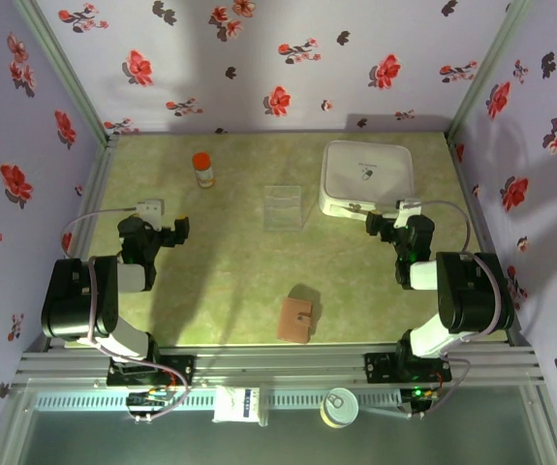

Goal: Take the credit cards out of the card holder

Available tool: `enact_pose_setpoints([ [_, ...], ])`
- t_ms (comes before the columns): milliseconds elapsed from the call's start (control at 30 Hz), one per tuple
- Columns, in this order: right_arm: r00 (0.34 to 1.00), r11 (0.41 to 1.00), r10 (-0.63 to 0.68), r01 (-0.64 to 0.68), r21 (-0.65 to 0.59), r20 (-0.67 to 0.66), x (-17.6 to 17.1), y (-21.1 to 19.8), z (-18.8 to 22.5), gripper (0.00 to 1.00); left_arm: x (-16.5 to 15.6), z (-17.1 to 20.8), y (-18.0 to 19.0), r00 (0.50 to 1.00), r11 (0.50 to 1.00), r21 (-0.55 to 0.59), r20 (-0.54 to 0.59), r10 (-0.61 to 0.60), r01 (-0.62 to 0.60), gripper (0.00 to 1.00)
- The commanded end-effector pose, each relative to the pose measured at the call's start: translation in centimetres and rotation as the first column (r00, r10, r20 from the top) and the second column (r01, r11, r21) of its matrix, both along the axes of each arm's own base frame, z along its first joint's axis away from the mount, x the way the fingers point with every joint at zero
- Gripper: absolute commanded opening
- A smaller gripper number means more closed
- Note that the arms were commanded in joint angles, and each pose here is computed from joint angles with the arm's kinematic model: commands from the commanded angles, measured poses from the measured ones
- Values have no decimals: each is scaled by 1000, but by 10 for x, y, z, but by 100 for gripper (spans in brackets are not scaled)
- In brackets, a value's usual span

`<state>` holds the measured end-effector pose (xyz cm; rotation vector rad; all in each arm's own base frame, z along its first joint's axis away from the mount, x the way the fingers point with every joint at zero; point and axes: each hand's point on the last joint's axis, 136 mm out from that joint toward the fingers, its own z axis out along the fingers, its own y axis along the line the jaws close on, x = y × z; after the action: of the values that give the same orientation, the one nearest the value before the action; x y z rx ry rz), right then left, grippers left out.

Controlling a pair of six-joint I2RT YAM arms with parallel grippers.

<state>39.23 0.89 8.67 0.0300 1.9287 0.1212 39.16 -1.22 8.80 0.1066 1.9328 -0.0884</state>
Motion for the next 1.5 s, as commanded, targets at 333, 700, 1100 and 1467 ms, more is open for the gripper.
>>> enact_pose_setpoints([
  [333, 999, 1000, 20, -20, -13, 32, -4, 2, 29, 99, -1, 21, 12, 996, 997, 21, 56, 69, -70, 100],
  [700, 995, 999, 39, -37, 20, -89, -25, 28, 77, 96, -13, 64, 22, 970, 971, -5, -40, 240, -241, 100],
  [1100, 918, 948, 111, 17, 318, -380, -62, 99, 80, 78, -34, 74, -38, 935, 969, -189, -344, 86, -159, 96],
  [1467, 748, 972, 147, 11, 233, -648, -140, 161, 56, 75, -63, 78, -85, 816, 955, -289, -566, -116, -65, 93],
])
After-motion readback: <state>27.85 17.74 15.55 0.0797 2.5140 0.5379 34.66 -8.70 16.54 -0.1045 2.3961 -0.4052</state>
